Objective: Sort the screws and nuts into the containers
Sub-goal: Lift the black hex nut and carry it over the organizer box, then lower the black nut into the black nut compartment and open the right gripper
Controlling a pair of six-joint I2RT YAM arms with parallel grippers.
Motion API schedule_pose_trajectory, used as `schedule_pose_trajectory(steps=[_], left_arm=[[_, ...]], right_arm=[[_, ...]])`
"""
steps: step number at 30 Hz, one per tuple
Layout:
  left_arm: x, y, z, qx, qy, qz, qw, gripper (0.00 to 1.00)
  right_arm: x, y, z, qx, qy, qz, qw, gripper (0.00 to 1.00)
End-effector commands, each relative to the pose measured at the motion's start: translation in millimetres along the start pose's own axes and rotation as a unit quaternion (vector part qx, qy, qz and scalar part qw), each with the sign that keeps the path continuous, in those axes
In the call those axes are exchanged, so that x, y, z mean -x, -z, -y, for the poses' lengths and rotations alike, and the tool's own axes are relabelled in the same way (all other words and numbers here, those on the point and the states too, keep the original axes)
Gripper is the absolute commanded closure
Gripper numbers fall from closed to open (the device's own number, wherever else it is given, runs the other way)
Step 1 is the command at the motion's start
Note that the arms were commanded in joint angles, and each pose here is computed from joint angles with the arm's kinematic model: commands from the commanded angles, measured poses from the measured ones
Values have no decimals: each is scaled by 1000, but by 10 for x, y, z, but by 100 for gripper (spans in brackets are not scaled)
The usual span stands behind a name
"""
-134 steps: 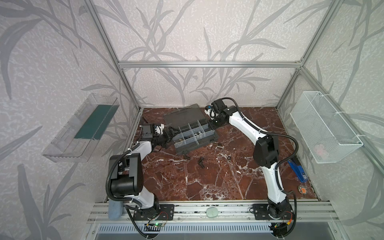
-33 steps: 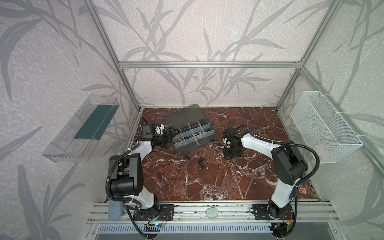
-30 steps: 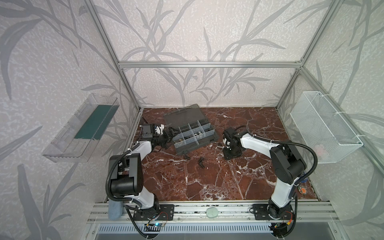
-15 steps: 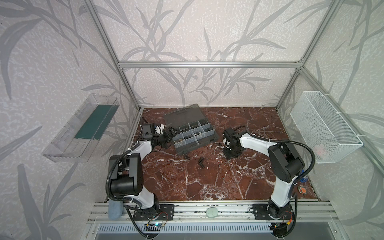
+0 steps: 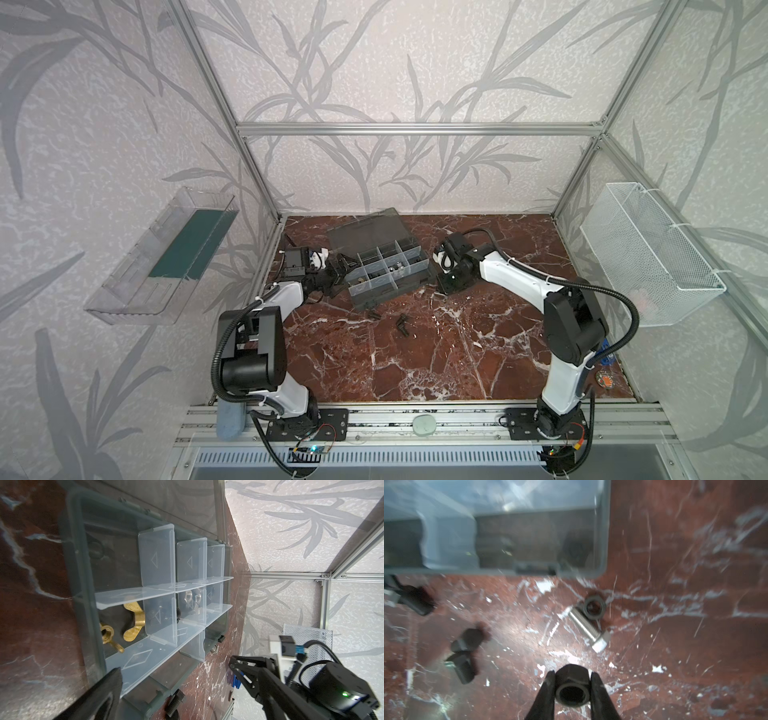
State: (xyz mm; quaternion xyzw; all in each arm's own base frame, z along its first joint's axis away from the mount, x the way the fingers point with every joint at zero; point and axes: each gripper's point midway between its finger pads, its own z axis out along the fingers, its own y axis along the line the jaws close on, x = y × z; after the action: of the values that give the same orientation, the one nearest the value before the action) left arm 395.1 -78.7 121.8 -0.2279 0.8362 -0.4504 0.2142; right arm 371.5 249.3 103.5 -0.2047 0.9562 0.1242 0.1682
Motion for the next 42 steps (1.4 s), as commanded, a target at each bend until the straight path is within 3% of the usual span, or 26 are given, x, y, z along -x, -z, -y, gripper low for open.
schedule_pose_trajectory(steps=[1, 12, 29, 33, 38, 42], left_arm=[[48, 25, 92, -11, -11, 6, 1000, 1], [14, 66, 81, -6, -14, 11, 1000, 1], [24, 71, 107, -9, -19, 11, 1000, 0], [24, 60, 100, -10, -17, 9, 1000, 1], [20, 53, 92, -10, -16, 8, 1000, 1], [21, 65, 89, -8, -16, 10, 1000, 1]], right_arm=[[378, 77, -64, 7, 33, 37, 999, 100], [1200, -284, -20, -20, 46, 95, 994, 100], [1353, -689, -19, -13, 37, 91, 995, 100], [1346, -707, -9, -17, 37, 86, 995, 91], [1339, -718, 4, -20, 39, 81, 996, 88], [1331, -714, 4, -24, 42, 78, 996, 76]])
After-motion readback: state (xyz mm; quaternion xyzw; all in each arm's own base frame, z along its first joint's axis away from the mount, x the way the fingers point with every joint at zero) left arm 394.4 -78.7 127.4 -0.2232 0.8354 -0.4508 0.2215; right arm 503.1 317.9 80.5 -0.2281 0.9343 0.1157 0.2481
